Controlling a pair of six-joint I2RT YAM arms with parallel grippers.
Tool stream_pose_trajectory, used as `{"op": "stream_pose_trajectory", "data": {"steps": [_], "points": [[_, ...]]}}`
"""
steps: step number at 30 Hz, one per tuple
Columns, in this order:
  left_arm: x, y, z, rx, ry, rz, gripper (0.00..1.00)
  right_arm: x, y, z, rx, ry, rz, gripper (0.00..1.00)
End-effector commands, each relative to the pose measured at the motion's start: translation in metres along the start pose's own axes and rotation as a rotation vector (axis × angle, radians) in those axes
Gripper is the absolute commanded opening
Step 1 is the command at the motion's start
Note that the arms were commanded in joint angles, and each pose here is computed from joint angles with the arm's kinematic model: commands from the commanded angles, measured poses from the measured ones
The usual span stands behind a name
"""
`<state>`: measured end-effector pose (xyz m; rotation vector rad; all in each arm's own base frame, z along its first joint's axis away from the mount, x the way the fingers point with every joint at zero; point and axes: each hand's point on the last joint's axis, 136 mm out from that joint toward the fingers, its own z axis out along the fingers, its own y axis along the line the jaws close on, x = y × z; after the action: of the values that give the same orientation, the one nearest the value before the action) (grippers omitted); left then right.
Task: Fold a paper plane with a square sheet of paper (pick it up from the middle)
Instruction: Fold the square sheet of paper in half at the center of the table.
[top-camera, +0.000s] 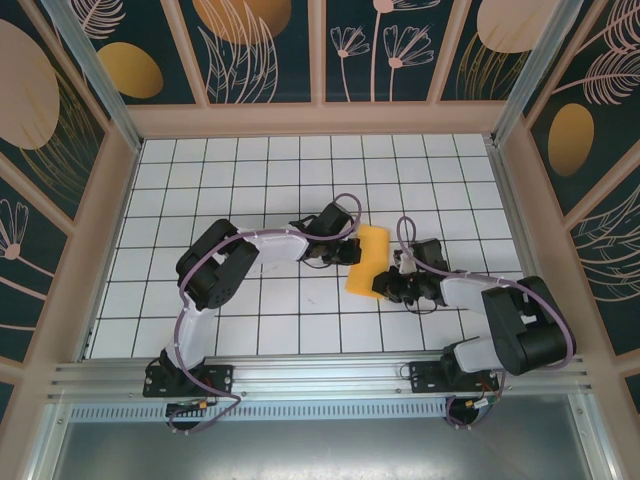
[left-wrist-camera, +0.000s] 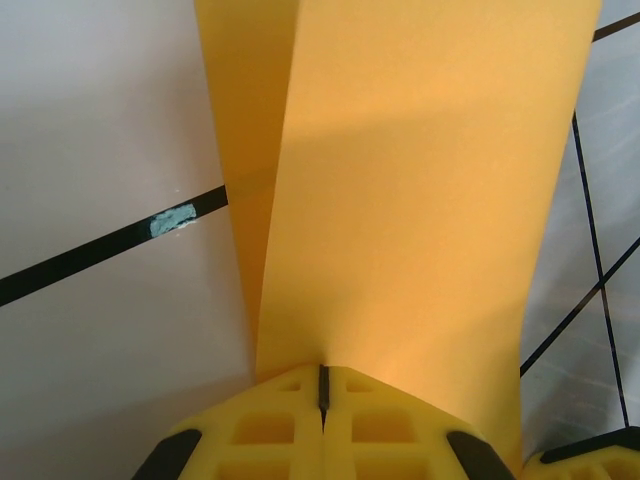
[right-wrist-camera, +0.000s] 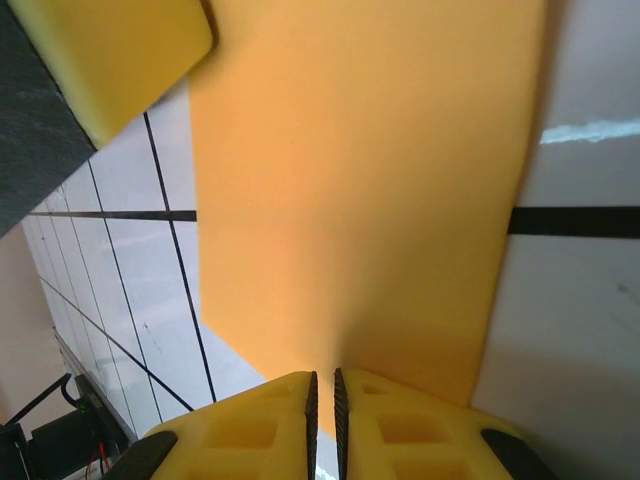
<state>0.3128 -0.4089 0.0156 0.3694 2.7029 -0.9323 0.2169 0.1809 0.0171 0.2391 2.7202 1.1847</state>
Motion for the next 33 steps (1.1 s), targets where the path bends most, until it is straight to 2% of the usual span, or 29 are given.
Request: {"op": "stream_pose_trajectory", "data": {"steps": [1, 9, 20, 24, 29, 33], "points": [[0.030, 0.029, 0.011, -0.100, 0.093, -0.020, 0.00, 0.009, -0.013, 0.004, 0.031, 0.012, 0.027, 0.17], [0.030, 0.029, 0.011, -0.100, 0.093, -0.017, 0.00, 0.005, 0.015, -0.014, -0.050, -0.037, -0.025, 0.18], [0.032, 0.029, 0.011, -0.096, 0.099, -0.017, 0.00, 0.017, -0.016, -0.004, 0.044, 0.001, 0.036, 0.18], [0.032, 0.028, 0.011, -0.096, 0.101, -0.012, 0.00, -0.002, -0.002, -0.015, 0.054, -0.053, 0.002, 0.18], [0.032, 0.028, 0.010, -0.097, 0.100, -0.010, 0.00, -0.044, 0.019, -0.034, 0.020, -0.167, -0.048, 0.18], [0.032, 0.028, 0.011, -0.096, 0.102, -0.008, 0.00, -0.062, 0.021, -0.033, -0.013, -0.171, -0.051, 0.18]]}}
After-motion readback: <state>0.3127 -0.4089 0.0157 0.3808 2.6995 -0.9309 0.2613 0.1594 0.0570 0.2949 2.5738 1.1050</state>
